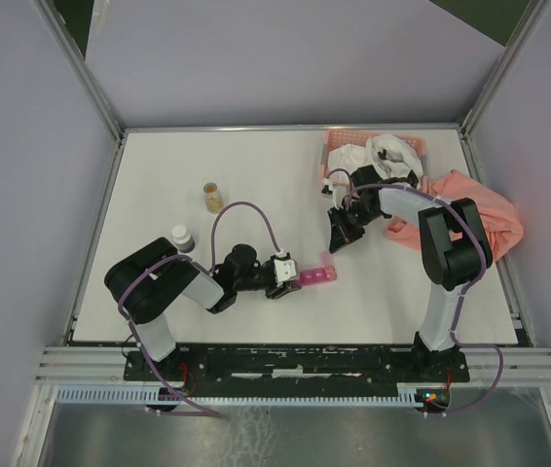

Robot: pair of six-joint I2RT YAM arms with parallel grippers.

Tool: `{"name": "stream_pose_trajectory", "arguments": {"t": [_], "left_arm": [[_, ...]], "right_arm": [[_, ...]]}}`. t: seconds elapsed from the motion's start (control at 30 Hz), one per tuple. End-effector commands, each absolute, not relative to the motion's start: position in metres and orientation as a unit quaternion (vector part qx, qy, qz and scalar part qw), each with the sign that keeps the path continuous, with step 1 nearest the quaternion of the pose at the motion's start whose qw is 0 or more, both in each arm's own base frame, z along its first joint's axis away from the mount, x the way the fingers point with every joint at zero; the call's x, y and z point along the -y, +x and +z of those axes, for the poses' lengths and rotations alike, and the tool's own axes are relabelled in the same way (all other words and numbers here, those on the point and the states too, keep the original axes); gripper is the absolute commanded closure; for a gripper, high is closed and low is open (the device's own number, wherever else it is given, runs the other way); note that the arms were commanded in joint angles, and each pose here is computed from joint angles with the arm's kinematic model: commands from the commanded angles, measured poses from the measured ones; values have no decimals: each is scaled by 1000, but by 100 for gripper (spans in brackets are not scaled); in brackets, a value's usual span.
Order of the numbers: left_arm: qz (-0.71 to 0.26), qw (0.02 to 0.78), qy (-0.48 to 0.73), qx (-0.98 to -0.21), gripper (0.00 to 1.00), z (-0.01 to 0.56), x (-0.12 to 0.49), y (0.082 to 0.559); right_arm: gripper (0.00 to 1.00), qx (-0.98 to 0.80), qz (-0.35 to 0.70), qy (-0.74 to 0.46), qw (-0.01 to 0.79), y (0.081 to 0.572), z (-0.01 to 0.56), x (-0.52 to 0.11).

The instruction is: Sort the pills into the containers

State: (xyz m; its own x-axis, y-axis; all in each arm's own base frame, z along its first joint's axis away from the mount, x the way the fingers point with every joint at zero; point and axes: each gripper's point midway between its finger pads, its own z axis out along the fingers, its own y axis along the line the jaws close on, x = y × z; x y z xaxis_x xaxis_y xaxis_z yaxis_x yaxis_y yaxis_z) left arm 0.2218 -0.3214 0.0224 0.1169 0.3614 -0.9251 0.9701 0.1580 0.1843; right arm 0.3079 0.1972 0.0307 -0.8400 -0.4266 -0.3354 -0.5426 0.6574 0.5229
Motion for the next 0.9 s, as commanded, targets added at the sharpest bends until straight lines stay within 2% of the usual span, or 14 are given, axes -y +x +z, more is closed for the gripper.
{"name": "stream_pose_trajectory", "arguments": {"t": [0.0, 0.47, 0.87], "left_arm": [[-316, 490, 585, -564, 60, 28, 326, 219], [-317, 484, 583, -571, 61, 26, 326, 219], [-318, 485, 577, -575, 61, 29, 327, 221]], "right_arm": [[88, -895, 337, -274, 102, 315, 42, -209], [88, -851, 390, -337, 96, 297, 72, -216], [88, -840, 355, -406, 61, 277, 74, -214]]}}
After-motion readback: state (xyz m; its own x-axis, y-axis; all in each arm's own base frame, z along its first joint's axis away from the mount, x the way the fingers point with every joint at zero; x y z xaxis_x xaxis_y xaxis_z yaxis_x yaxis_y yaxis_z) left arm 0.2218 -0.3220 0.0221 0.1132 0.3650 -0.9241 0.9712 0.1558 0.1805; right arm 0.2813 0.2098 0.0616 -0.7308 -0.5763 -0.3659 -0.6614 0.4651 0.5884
